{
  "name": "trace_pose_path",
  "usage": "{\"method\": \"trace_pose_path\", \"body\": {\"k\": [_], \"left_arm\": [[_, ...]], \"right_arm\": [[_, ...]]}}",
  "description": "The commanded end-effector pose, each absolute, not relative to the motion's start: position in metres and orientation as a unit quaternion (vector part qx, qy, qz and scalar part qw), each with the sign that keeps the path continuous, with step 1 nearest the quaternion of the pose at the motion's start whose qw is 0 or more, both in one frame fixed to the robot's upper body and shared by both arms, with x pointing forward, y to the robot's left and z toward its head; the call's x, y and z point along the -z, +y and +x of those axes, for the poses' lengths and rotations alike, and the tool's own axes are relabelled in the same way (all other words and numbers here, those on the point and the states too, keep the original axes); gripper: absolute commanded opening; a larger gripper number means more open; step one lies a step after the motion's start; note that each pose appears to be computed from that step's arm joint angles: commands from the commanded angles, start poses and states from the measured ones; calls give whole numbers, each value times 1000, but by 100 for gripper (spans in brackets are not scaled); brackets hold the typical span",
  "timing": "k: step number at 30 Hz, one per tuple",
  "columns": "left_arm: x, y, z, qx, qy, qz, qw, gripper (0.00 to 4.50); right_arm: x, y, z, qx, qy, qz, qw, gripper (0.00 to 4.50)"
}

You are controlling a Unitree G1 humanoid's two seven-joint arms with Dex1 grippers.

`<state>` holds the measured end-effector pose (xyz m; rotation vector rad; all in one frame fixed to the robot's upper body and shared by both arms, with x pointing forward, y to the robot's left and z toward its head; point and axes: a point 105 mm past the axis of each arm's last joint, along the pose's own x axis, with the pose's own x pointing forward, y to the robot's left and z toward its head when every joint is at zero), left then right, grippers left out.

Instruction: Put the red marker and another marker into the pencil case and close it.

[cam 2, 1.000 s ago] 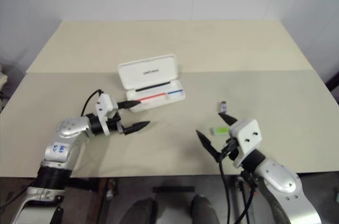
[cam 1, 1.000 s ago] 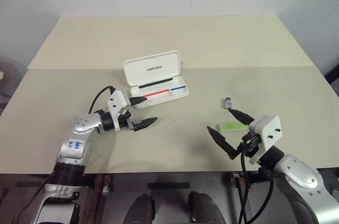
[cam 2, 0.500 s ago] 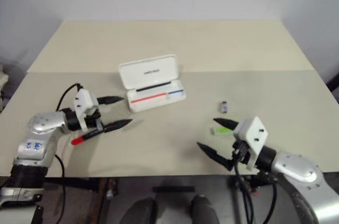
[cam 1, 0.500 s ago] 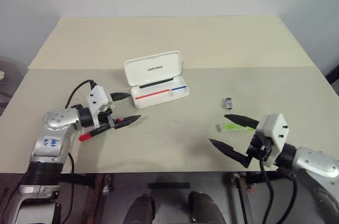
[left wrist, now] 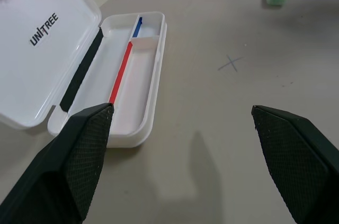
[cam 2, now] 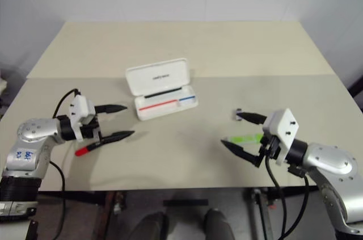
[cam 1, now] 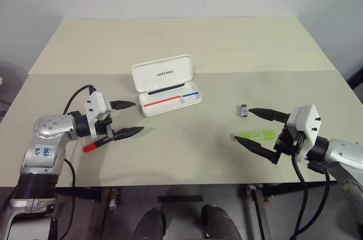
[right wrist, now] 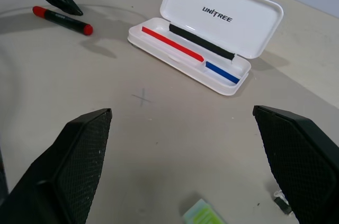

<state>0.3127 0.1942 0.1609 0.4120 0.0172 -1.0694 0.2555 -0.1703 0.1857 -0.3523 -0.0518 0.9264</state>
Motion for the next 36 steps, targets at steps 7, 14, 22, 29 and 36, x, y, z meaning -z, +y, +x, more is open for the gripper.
{"method": "trace_pose_path", "body": {"k": [7,14,22,29,36], "left_arm": [[-165,181,318,497,-10,215,841,220],[-158,162,343,472,3,249,846,220],[-152,153,360,462,21,266,846,220],[-140,154,382,433,50,286,854,220],[-127,141,380,466,67,284,835,220]], "right_arm": [[-189,-154,259,-461,-54,-180,867,450],[-190,-145,259,-456,-70,-169,871,450],[-190,-136,256,-447,-81,-158,877,450],[-190,-136,251,-437,-83,-157,882,450],[-191,-138,252,-432,-85,-162,883,450]]}}
